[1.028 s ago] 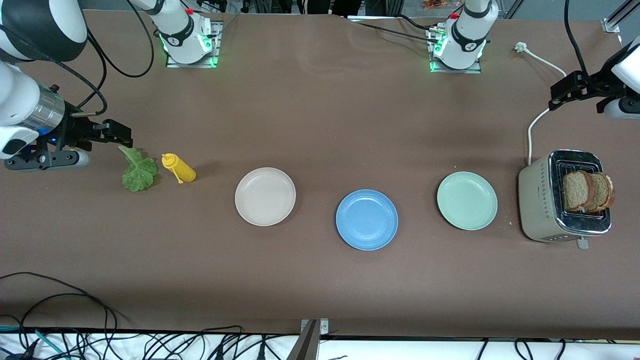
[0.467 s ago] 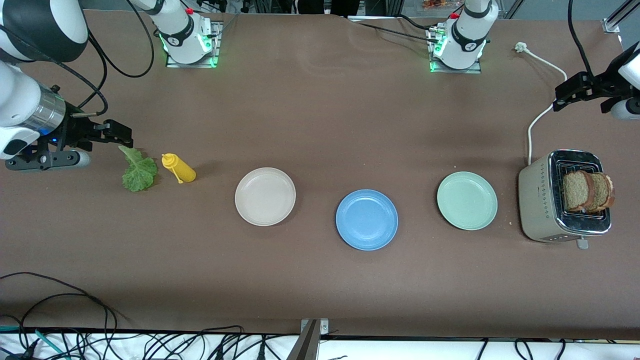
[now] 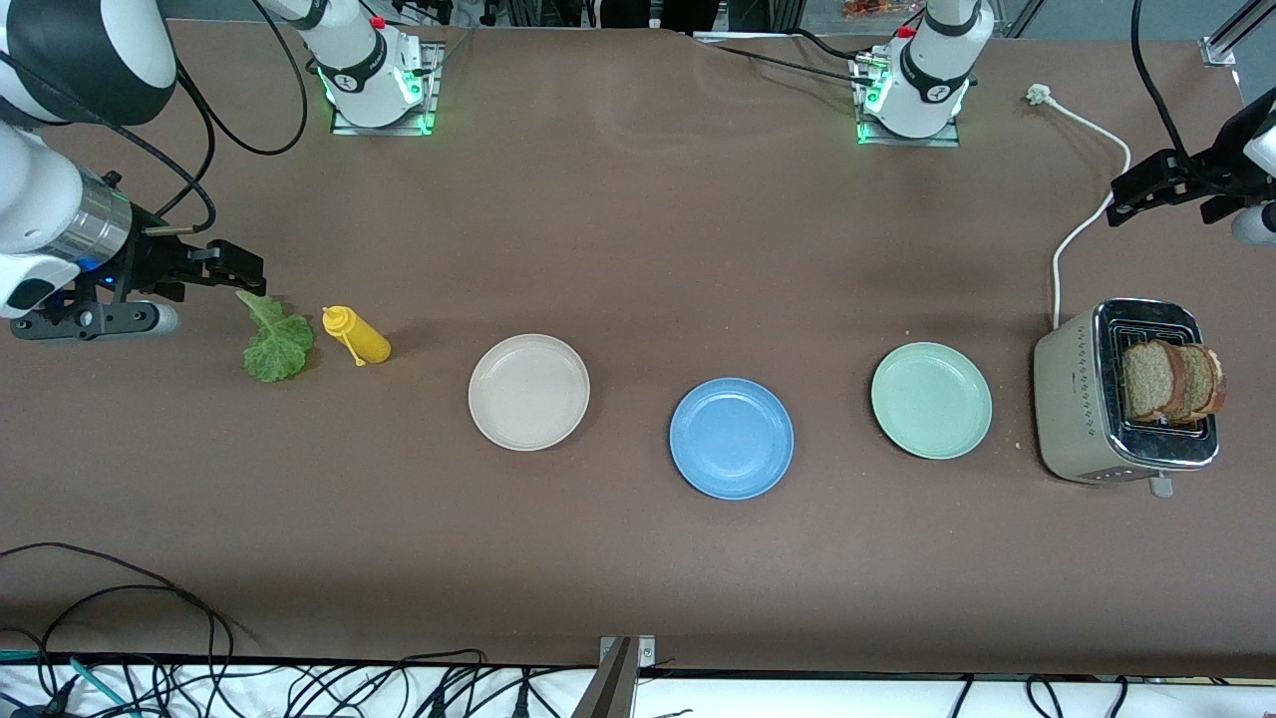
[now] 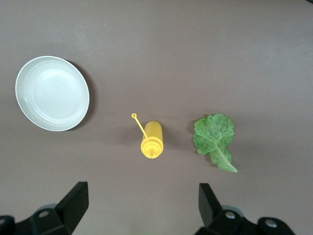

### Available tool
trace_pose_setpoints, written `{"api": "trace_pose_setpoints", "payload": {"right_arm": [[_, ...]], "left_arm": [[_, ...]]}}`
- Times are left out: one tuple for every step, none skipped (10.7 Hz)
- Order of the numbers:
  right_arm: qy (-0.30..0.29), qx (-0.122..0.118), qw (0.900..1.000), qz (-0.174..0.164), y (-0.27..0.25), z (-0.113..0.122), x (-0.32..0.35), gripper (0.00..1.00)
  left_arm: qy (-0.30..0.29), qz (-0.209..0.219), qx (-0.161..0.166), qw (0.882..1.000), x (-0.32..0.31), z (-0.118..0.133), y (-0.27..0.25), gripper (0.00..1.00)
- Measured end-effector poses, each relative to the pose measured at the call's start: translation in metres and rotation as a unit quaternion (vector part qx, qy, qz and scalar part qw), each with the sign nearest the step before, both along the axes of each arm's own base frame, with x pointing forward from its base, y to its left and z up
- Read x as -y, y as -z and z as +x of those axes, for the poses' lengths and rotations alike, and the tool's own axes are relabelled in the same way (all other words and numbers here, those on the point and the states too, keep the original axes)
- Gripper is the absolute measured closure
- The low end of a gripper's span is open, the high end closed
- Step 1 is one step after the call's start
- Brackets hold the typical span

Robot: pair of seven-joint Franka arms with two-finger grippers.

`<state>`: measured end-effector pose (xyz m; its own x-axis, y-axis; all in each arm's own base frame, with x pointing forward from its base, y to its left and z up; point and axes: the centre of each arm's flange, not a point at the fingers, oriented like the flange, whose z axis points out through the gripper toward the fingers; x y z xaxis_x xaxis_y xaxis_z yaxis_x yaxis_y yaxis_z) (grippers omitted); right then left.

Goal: Make sandwich in blue plate with both arms

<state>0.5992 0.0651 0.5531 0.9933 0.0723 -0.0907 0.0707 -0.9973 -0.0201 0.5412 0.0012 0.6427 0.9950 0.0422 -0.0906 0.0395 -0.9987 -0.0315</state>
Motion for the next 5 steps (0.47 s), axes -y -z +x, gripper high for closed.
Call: {"api": "trace_pose_setpoints", "payload": {"right_arm": [[0.002,0.000,1.000,0.000,0.0005,0.0001,-0.0009,0.00],[0.003,-0.001,1.000,-0.001,0.0011,0.0003,-0.0013,0.00],[0.003,-0.001,1.000,-0.001,0.0015,0.0004,-0.0014,0.00],[0.003,-0.001,1.000,-0.001,0.0016,0.0004,-0.0015,0.00],[0.003,-0.001,1.000,-0.001,0.0017,0.0005,-0.0015,0.00]], "left_arm": [[-0.002,0.000,0.000,1.000,0.0000,0.0001,0.0002,0.00],[-0.003,0.000,0.000,1.000,0.0000,0.0003,0.0006,0.00],[-0.003,0.000,-0.001,1.000,0.0000,0.0006,0.0011,0.00],[-0.004,0.000,-0.002,1.000,0.0000,0.0012,0.0021,0.00],[-0.004,0.000,-0.003,1.000,0.0000,0.0019,0.0034,0.00]]}}
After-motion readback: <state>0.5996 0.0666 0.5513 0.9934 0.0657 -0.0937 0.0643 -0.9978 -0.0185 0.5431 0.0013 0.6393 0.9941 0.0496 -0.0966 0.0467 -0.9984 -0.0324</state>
